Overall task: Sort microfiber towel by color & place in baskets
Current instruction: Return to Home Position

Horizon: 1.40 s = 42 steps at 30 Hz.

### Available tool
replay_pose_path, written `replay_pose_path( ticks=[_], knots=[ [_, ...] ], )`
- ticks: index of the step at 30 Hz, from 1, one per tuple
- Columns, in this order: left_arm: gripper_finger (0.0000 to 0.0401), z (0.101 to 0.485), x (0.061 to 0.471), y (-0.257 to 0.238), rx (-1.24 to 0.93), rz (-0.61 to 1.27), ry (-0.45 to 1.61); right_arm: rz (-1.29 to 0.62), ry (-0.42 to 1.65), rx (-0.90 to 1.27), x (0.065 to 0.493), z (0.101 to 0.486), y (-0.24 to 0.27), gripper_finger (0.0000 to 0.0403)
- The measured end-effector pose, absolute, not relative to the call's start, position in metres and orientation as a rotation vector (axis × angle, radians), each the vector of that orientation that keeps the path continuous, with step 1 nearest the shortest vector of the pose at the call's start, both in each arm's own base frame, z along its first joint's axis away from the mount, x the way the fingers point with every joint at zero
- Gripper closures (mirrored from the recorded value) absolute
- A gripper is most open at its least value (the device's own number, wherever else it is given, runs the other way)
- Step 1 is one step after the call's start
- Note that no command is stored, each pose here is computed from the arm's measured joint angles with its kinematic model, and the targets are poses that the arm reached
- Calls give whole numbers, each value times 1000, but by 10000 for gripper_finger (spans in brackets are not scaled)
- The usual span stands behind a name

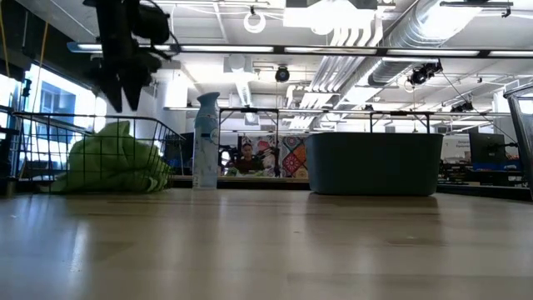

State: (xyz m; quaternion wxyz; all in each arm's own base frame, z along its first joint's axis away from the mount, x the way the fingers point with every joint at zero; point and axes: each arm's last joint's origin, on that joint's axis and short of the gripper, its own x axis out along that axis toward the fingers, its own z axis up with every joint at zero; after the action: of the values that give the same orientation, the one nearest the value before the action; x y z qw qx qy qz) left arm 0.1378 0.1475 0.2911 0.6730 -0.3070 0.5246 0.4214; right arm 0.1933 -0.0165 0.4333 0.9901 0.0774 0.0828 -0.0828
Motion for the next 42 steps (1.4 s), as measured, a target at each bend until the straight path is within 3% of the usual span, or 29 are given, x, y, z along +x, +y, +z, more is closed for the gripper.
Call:
replay_pose_path(
  ticks=[8,13,23,27,34,42],
  knots=[
    [190,343,131,140,-590,937,975,-166,165,155,193,433,-17,183],
    [190,375,125,129,-577,831,824,-165,157,152,193,434,-16,183],
    [190,444,145,91,-369,372,200,-140,15,122,193,449,-16,183],
    [190,463,151,69,-302,219,42,-134,5,110,189,451,-16,183],
    [190,472,166,39,-226,41,-96,-139,-22,89,179,455,-16,183],
    [190,438,193,22,-221,-26,-225,-137,-45,126,160,460,-15,183]
  ],
)
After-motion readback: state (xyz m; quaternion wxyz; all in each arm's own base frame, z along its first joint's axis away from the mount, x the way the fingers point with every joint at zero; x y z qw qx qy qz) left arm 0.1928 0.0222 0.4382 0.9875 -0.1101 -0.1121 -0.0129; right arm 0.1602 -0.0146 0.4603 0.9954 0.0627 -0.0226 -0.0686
